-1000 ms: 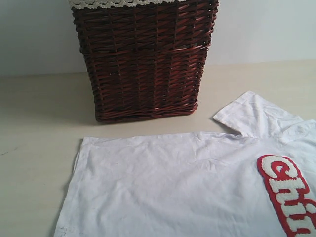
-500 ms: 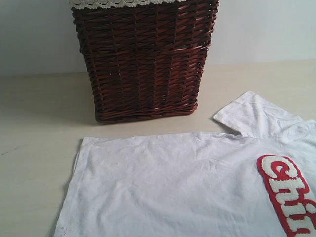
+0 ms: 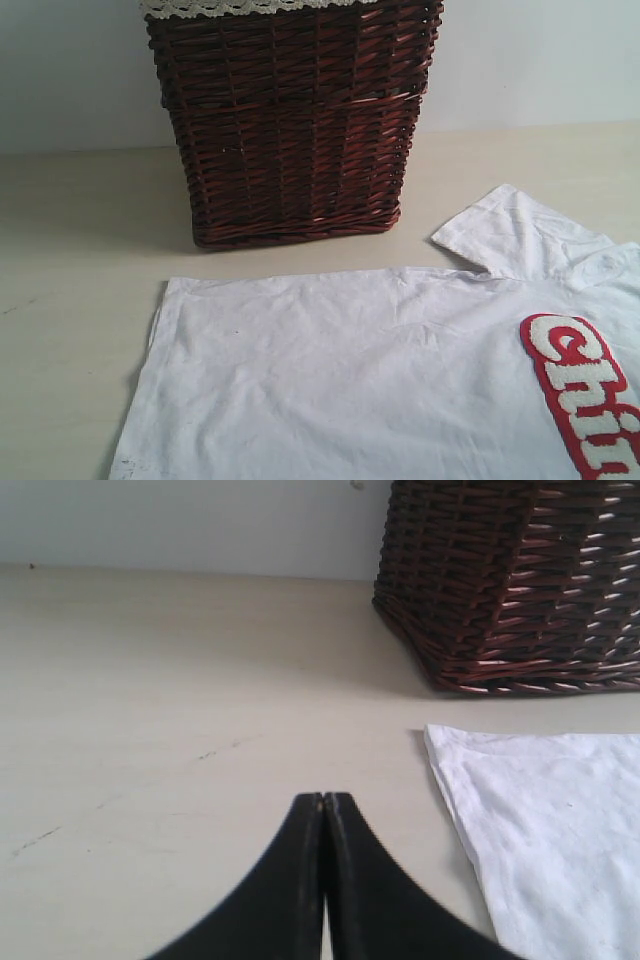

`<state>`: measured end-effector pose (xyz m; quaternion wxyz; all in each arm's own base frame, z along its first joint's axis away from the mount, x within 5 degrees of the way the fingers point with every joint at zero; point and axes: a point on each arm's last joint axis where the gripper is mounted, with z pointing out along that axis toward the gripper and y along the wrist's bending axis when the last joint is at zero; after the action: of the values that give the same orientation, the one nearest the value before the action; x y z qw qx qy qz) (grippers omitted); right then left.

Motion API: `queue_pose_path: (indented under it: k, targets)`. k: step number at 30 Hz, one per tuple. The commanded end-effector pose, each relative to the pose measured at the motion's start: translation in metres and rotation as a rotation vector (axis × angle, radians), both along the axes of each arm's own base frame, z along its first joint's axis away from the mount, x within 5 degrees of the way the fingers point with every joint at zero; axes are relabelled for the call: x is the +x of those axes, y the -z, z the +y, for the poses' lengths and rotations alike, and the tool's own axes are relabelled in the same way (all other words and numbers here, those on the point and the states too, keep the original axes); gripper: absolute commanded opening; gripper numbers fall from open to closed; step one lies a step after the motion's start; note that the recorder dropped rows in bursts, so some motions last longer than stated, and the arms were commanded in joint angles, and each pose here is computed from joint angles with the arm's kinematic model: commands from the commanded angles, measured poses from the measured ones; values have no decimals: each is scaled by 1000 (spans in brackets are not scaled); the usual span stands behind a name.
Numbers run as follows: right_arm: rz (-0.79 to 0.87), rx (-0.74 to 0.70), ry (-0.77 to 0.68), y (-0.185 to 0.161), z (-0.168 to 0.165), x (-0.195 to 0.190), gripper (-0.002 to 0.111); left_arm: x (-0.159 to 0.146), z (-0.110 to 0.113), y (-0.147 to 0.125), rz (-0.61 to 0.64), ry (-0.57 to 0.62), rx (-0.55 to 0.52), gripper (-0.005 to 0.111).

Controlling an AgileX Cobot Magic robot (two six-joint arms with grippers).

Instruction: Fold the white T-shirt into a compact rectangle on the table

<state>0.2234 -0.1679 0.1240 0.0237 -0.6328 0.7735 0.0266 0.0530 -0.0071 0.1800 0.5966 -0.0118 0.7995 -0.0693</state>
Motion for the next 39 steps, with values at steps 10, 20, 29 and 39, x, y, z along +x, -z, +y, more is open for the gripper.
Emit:
queue_pose_path:
  k: [10, 20, 29, 39]
  targets:
    - [32, 132, 52, -2, 13, -4, 96, 0, 0, -1, -12, 8, -3, 0]
    - [24, -23, -52, 30, -6, 3, 65, 0, 0, -1, -12, 8, -3, 0]
    - [27, 20, -9, 29, -2, 3, 0, 0, 0, -1, -12, 8, -3, 0]
    - [119, 142, 16, 27, 9, -5, 0, 0, 0, -1, -12, 8, -3, 0]
